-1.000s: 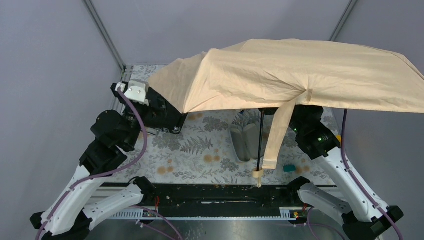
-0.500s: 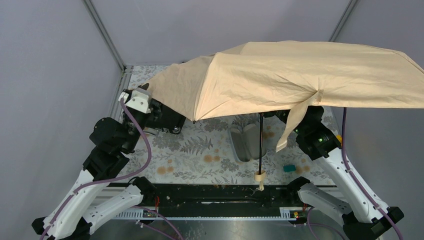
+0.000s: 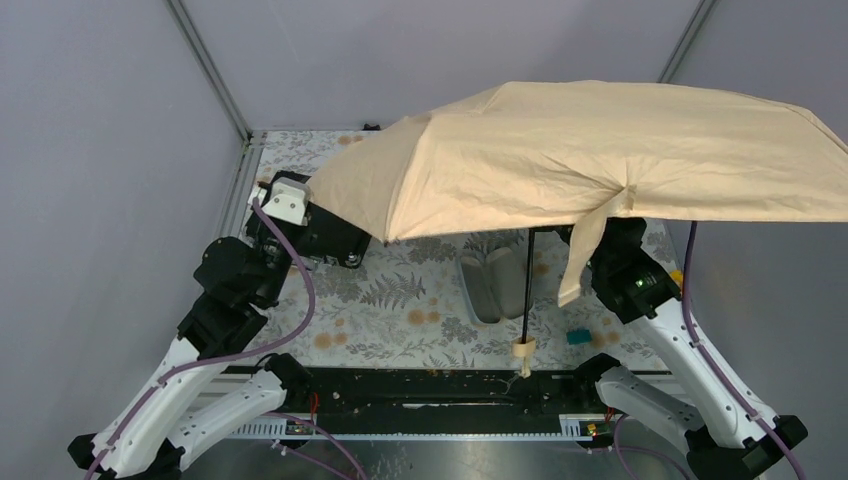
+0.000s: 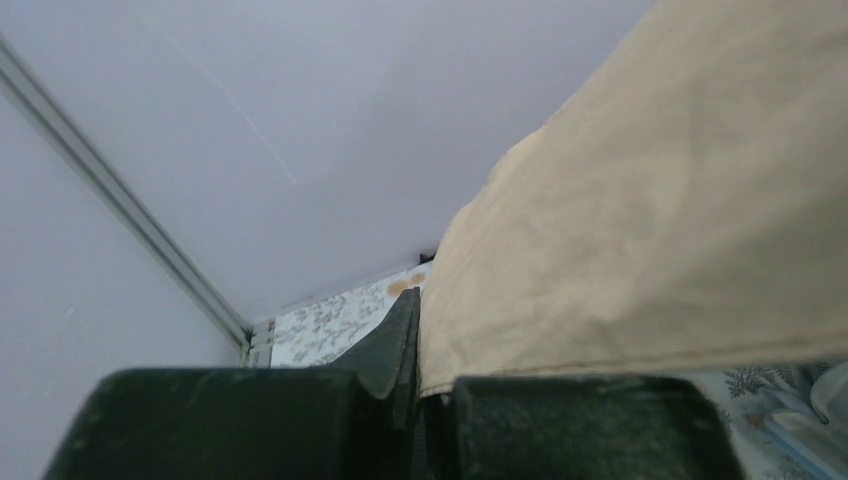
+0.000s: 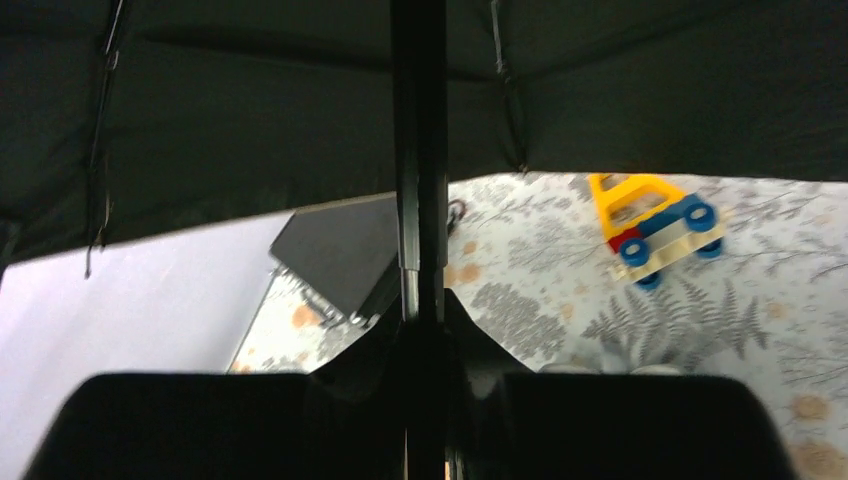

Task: Open the umbrella

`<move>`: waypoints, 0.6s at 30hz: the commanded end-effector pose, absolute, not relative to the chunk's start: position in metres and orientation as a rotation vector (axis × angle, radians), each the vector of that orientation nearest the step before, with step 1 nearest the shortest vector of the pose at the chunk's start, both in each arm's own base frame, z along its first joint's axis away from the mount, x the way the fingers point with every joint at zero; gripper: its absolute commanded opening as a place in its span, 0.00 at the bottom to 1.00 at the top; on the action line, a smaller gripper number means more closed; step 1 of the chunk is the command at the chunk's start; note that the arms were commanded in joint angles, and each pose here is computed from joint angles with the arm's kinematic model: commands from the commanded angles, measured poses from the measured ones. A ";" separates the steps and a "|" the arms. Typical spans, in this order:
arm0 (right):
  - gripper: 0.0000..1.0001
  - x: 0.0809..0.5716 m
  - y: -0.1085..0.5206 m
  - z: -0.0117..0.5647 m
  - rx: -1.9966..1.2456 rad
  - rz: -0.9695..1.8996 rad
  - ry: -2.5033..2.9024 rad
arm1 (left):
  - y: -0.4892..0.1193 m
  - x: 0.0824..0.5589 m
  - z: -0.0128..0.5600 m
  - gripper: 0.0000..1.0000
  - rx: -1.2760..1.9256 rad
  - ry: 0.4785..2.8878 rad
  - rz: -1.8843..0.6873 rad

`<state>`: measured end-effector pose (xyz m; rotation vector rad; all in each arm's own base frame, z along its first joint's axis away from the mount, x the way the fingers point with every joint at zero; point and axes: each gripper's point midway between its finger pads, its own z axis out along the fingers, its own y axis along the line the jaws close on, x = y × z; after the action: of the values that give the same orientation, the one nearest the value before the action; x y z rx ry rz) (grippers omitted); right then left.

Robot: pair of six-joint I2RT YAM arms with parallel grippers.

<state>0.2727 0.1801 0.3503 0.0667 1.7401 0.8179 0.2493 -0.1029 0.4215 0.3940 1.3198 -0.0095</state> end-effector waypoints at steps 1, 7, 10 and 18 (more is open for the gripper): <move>0.00 0.300 0.132 0.407 0.267 0.636 1.447 | -0.072 0.240 0.413 0.00 0.259 1.340 0.038; 0.00 0.318 0.139 0.428 0.284 0.649 1.382 | -0.068 0.236 0.378 0.00 0.279 1.421 0.048; 0.00 0.326 0.126 0.428 0.349 0.589 1.343 | -0.055 0.234 0.370 0.00 0.204 1.467 0.073; 0.00 0.341 0.140 0.428 0.347 0.624 1.286 | -0.097 0.213 0.358 0.20 0.366 1.458 -0.196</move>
<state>0.3222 0.1778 0.3443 0.0836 1.6301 0.6321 0.2265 -0.0899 0.3646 0.3380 1.4379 -0.1014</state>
